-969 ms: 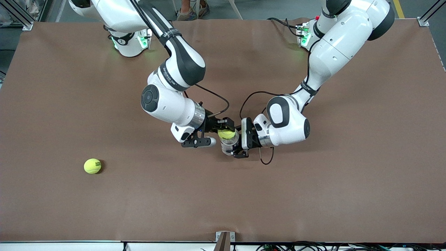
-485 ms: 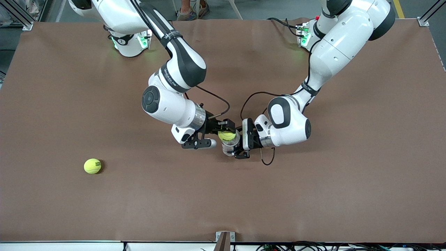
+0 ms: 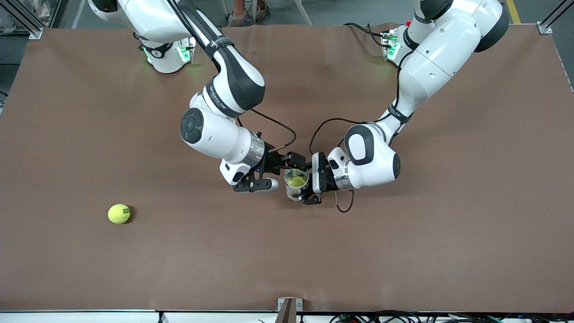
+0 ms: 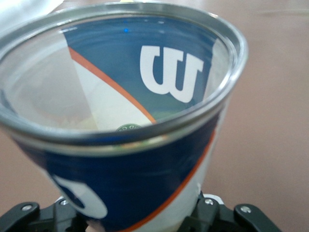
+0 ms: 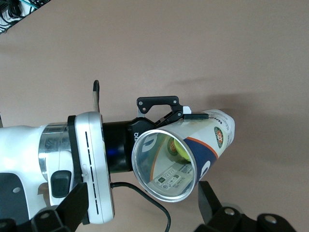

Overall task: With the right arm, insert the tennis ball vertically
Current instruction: 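Move the right gripper to the second tennis ball, then grasp the second tennis ball with the right gripper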

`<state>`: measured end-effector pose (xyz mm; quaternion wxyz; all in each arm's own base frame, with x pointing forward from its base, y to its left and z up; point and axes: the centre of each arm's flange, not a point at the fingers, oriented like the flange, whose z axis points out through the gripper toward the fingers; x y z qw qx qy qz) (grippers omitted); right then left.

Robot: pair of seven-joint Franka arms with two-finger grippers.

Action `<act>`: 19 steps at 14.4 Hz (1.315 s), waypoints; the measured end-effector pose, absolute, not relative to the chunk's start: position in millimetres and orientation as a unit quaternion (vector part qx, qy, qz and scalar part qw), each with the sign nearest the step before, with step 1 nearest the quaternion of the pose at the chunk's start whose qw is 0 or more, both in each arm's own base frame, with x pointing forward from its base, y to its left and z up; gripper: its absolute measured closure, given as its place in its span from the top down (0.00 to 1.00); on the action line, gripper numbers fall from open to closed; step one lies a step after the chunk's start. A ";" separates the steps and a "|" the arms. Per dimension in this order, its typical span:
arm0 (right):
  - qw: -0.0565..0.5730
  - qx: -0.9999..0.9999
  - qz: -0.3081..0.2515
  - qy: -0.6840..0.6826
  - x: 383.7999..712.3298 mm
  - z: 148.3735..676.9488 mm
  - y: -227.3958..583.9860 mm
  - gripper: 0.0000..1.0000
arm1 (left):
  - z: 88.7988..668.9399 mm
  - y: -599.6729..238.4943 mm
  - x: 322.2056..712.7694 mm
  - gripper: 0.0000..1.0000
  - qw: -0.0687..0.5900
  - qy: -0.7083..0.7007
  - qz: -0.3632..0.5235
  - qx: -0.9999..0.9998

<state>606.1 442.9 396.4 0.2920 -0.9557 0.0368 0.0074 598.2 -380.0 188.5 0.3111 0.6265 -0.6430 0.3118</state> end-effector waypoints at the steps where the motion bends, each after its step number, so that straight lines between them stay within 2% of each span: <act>1: 0.290 -0.956 0.008 0.041 608.4 397.4 439.7 1.00 | 188.5 -380.0 598.2 0.74 0.311 -0.643 0.312 0.626; 4: 0.233 -0.971 0.031 0.051 629.5 402.5 388.0 1.00 | 188.5 -380.0 598.1 0.74 0.311 -0.643 0.312 0.626; 7: 0.110 -0.991 0.021 0.074 661.3 427.3 279.0 1.00 | 188.4 -380.0 598.1 0.74 0.311 -0.643 0.312 0.626; 9: 0.060 -0.992 0.023 0.107 677.8 435.4 202.2 1.00 | 188.4 -380.0 598.1 0.74 0.311 -0.643 0.312 0.626; 14: 0.029 -0.993 0.063 0.100 693.3 395.8 17.3 1.00 | 188.0 -379.6 598.2 0.76 0.311 -0.643 0.312 0.626; 15: 0.009 -0.993 0.065 0.099 693.0 385.1 -6.5 1.00 | 186.5 -378.1 598.1 0.80 0.310 -0.643 0.310 0.628; 19: -0.032 -0.992 0.079 0.091 696.3 335.3 -29.5 1.00 | 180.9 -372.7 598.4 0.83 0.307 -0.642 0.306 0.632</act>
